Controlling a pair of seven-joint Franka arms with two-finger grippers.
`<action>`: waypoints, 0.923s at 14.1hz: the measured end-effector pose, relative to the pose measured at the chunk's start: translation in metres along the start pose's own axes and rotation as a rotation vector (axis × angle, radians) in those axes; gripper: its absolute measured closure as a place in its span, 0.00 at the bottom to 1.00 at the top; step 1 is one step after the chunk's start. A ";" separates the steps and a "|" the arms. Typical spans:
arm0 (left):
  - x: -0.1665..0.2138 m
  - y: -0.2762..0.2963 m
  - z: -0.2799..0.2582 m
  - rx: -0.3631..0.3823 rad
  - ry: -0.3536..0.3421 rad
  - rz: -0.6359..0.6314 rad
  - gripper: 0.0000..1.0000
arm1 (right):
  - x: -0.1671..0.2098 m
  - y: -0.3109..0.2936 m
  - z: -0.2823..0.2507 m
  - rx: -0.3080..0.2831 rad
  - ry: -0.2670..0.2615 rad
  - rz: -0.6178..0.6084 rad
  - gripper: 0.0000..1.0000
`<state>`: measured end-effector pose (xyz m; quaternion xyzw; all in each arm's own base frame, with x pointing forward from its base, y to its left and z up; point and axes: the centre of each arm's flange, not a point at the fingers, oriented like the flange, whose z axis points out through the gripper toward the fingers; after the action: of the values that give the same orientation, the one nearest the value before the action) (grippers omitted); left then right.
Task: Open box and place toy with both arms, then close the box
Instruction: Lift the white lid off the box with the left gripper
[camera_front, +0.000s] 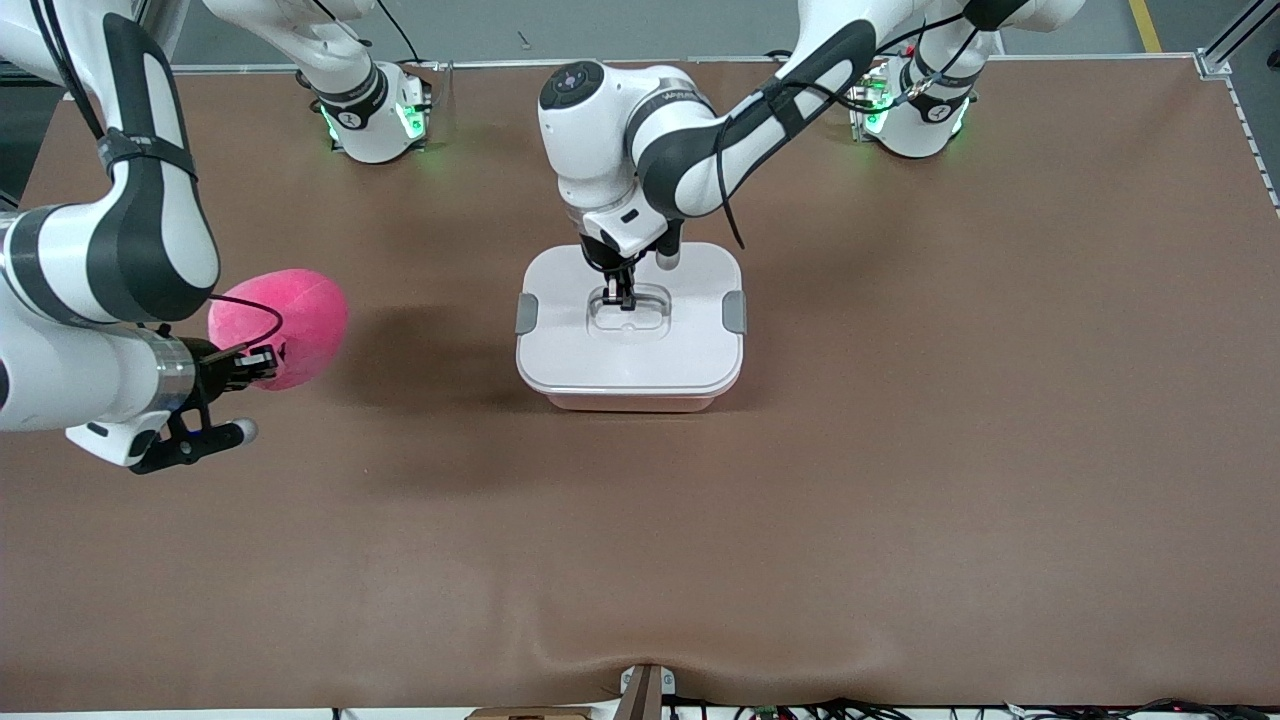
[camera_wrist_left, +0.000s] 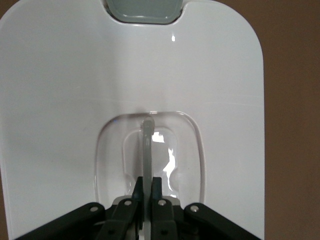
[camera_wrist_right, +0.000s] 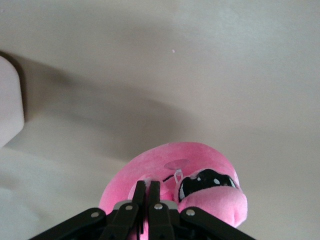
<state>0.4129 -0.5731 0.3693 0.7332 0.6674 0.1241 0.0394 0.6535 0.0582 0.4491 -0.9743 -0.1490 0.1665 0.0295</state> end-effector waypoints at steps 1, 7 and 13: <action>0.002 0.002 -0.007 -0.006 0.005 0.001 0.93 | 0.002 -0.009 0.000 0.002 0.000 -0.017 0.95; 0.032 0.020 -0.053 -0.006 0.008 -0.024 0.93 | 0.007 -0.047 -0.004 0.006 0.010 -0.087 0.95; 0.119 0.081 -0.092 0.036 -0.028 0.053 0.93 | 0.008 -0.084 -0.023 0.006 0.051 -0.347 0.95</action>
<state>0.4788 -0.4743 0.4919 0.7528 0.6494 0.1027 0.0321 0.6446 0.1408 0.4771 -0.9377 -0.3137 0.1345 0.0645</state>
